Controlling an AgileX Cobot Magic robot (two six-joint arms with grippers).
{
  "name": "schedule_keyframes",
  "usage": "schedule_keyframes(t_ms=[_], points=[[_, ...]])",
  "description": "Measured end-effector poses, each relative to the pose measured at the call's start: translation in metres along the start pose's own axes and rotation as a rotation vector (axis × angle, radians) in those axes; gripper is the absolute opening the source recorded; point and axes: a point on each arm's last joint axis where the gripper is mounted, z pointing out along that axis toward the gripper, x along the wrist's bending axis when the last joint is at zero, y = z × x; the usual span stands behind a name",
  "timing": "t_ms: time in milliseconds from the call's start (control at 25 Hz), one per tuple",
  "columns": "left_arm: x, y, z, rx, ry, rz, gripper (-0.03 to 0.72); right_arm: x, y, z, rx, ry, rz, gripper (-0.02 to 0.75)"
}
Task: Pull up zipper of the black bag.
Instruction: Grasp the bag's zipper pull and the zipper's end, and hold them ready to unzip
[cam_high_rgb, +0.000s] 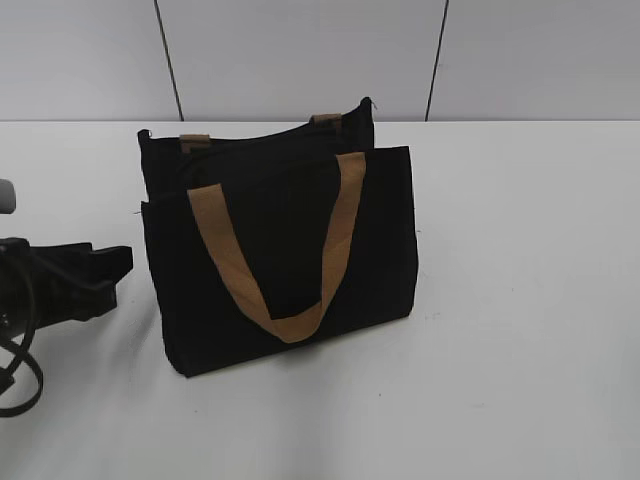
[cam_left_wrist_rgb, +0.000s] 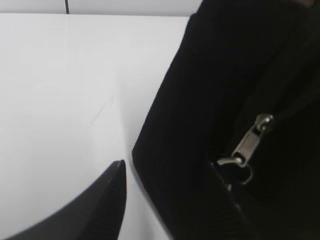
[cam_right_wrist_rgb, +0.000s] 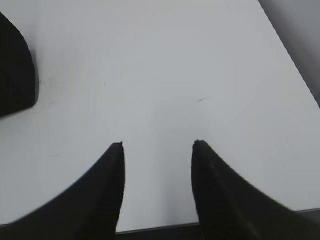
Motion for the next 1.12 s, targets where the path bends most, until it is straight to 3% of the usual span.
schedule_keyframes(t_ms=[160, 360, 760, 1120], points=[[-0.001, -0.012, -0.006, 0.005, -0.020, -0.013, 0.377, 0.000, 0.000, 0.000, 0.000, 0.000, 0.000, 0.349], [-0.007, -0.015, -0.006, -0.001, -0.089, 0.041, 0.377, 0.000, 0.000, 0.000, 0.000, 0.000, 0.000, 0.349], [-0.010, -0.036, 0.017, 0.079, -0.140, 0.105, 0.377, 0.000, 0.000, 0.000, 0.000, 0.000, 0.000, 0.349], [-0.013, -0.030, 0.030, 0.048, -0.170, 0.131, 0.384, 0.000, 0.000, 0.000, 0.000, 0.000, 0.000, 0.349]])
